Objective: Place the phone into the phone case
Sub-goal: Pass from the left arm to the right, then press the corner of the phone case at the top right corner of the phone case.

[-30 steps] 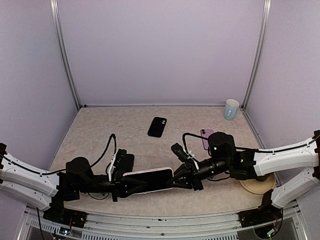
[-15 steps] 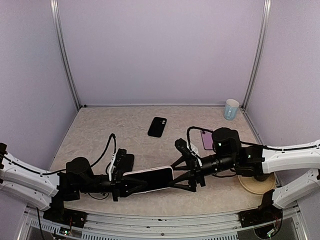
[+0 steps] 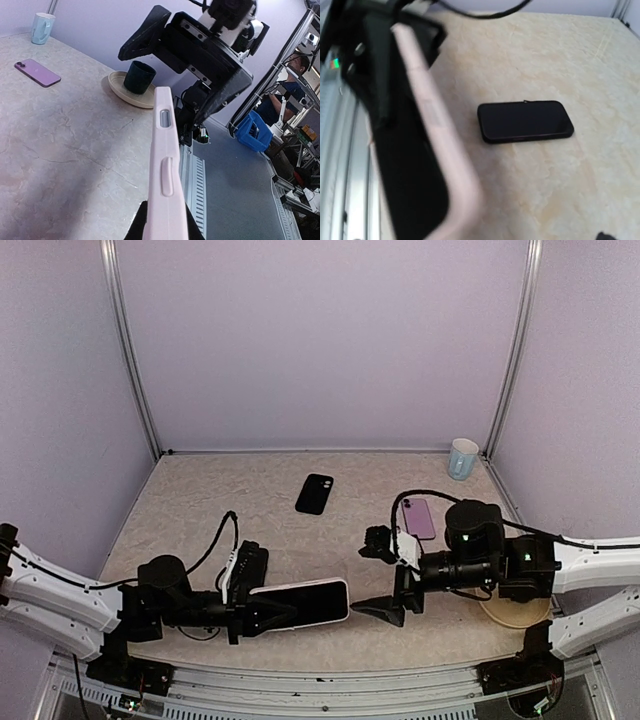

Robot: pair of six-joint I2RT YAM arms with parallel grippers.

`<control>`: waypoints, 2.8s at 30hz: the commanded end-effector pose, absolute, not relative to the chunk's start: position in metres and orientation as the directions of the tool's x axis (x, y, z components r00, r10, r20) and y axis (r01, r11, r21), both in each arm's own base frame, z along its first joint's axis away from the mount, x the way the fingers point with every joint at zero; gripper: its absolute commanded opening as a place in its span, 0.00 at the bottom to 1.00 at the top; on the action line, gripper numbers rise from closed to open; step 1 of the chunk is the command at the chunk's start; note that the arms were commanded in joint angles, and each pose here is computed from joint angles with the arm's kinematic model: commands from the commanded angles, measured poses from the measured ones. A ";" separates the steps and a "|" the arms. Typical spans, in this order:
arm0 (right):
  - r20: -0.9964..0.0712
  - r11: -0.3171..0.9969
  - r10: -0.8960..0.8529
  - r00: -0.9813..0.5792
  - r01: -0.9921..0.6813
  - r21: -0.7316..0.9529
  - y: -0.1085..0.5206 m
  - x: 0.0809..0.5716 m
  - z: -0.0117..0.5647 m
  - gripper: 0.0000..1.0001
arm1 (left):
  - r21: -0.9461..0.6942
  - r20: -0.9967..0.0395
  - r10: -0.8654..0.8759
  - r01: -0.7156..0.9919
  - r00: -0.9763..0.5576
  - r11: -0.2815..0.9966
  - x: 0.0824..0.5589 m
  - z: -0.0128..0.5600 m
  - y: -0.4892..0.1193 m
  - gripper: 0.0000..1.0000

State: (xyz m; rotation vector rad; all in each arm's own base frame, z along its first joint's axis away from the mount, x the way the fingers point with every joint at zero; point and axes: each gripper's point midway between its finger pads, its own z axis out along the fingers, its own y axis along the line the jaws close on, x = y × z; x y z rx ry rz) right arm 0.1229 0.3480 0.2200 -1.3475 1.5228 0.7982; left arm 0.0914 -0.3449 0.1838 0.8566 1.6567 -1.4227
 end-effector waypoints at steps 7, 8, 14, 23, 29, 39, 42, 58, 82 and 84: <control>-0.754 0.118 -0.565 0.335 -0.871 -0.476 0.365 0.111 0.202 1.00 | -0.517 -0.852 0.003 0.843 -0.523 0.148 0.102 0.199 -0.360 0.00; -0.738 0.112 -0.578 0.348 -0.862 -0.494 0.368 0.110 0.199 1.00 | -0.525 -0.847 0.007 0.838 -0.532 0.150 0.103 0.198 -0.361 0.00; -0.658 0.071 -0.644 0.389 -0.827 -0.558 0.385 0.109 0.181 1.00 | -0.547 -0.828 0.035 0.821 -0.559 0.161 0.104 0.189 -0.366 0.00; -0.572 0.027 -0.705 0.420 -0.790 -0.613 0.406 0.108 0.155 1.00 | -0.557 -0.821 0.036 0.814 -0.569 0.162 0.104 0.187 -0.367 0.00; -0.576 0.018 -0.701 0.420 -0.797 -0.604 0.414 0.103 0.151 1.00 | -0.558 -0.821 0.030 0.811 -0.571 0.176 0.107 0.186 -0.366 0.00; -0.587 0.054 -0.684 0.433 -0.772 -0.633 0.410 0.106 0.158 0.76 | -0.575 -0.809 0.013 0.797 -0.587 0.183 0.109 0.185 -0.365 0.00; -0.591 0.043 -0.672 0.446 -0.774 -0.632 0.409 0.101 0.157 0.76 | -0.590 -0.801 -0.007 0.789 -0.598 0.175 0.110 0.187 -0.363 0.00; -0.588 0.080 -0.670 0.454 -0.743 -0.664 0.404 0.104 0.165 0.53 | -0.625 -0.777 -0.038 0.765 -0.628 0.152 0.113 0.195 -0.361 0.24; -0.622 0.058 -0.649 0.439 -0.786 -0.616 0.388 0.093 0.169 0.53 | -0.589 -0.751 0.159 0.759 -0.641 0.278 0.115 0.184 -0.361 0.43; -0.623 0.061 -0.649 0.437 -0.786 -0.615 0.387 0.093 0.169 0.53 | -0.590 -0.747 0.166 0.757 -0.644 0.281 0.114 0.182 -0.361 0.41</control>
